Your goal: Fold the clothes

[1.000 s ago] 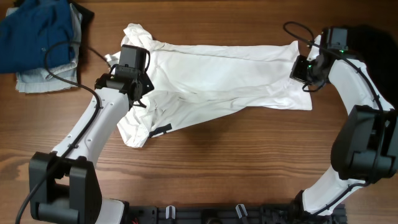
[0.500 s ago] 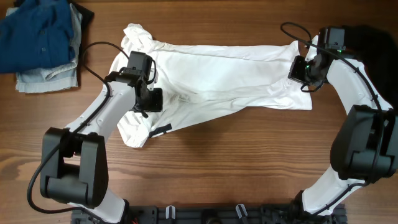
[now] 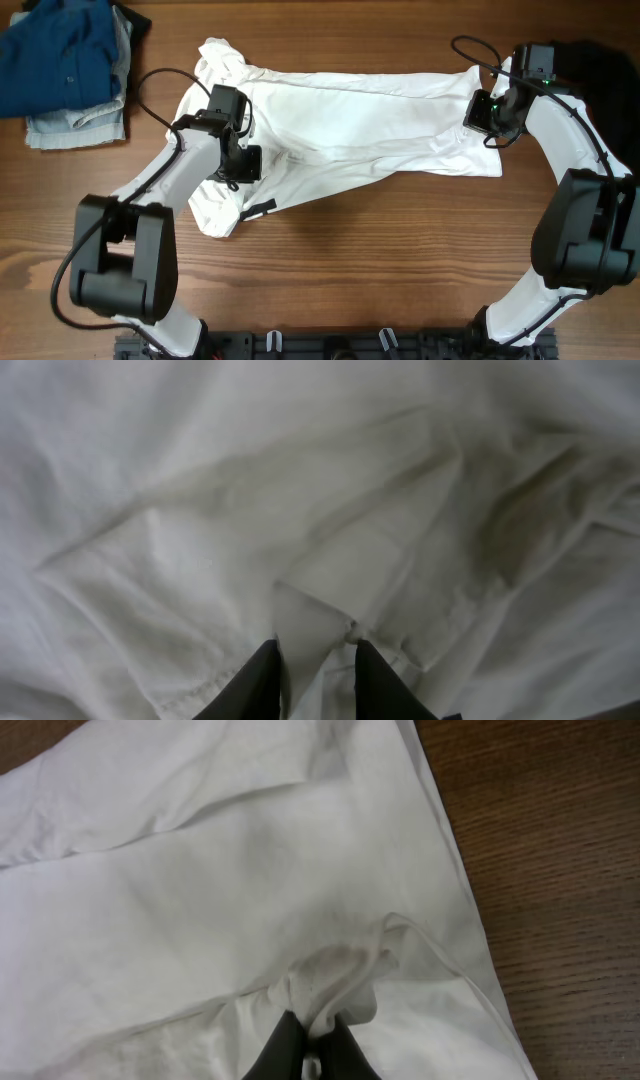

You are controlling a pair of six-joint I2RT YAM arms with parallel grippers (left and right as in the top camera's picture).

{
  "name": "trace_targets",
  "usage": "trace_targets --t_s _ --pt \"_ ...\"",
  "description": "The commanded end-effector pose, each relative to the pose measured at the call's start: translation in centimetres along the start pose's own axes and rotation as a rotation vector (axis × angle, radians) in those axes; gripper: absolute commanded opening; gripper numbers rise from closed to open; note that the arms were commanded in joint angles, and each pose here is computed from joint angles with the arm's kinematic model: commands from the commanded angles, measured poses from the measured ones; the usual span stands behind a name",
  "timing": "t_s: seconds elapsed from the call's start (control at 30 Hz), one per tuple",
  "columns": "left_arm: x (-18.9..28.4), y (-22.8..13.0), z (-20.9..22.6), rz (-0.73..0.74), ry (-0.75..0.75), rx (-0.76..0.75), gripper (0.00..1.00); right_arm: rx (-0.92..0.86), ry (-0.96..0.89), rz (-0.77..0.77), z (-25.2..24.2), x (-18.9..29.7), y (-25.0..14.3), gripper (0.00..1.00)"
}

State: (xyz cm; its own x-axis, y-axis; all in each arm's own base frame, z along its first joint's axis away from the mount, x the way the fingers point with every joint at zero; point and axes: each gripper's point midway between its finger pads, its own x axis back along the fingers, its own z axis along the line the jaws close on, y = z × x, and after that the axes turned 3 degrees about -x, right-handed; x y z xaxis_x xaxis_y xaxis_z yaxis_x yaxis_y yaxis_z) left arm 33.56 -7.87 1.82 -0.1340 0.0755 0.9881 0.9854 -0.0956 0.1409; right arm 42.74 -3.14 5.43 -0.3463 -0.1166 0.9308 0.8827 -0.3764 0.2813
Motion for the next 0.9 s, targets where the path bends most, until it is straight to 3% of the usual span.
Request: trace_targets --t_s 0.0,0.03,0.27,0.57,0.87 --pt "-1.1 -0.6 1.1 0.035 0.053 0.004 0.09 -0.011 -0.005 0.025 -0.2 -0.7 -0.5 0.04" --pt "-1.1 -0.4 1.5 0.027 0.075 0.022 0.04 -0.011 -0.005 0.025 -0.2 -0.7 -0.5 0.04" --pt "1.3 1.3 3.0 -0.066 0.169 0.163 0.04 -0.011 -0.005 0.025 -0.2 -0.7 -0.5 0.04" --pt "10.4 5.8 3.3 -0.329 0.183 0.208 0.04 -0.010 -0.005 0.024 -0.2 -0.7 -0.5 0.04" --pt "10.0 8.3 6.2 -0.411 0.274 0.266 0.04 -0.003 -0.019 -0.015 -0.3 -0.7 0.4 0.05"
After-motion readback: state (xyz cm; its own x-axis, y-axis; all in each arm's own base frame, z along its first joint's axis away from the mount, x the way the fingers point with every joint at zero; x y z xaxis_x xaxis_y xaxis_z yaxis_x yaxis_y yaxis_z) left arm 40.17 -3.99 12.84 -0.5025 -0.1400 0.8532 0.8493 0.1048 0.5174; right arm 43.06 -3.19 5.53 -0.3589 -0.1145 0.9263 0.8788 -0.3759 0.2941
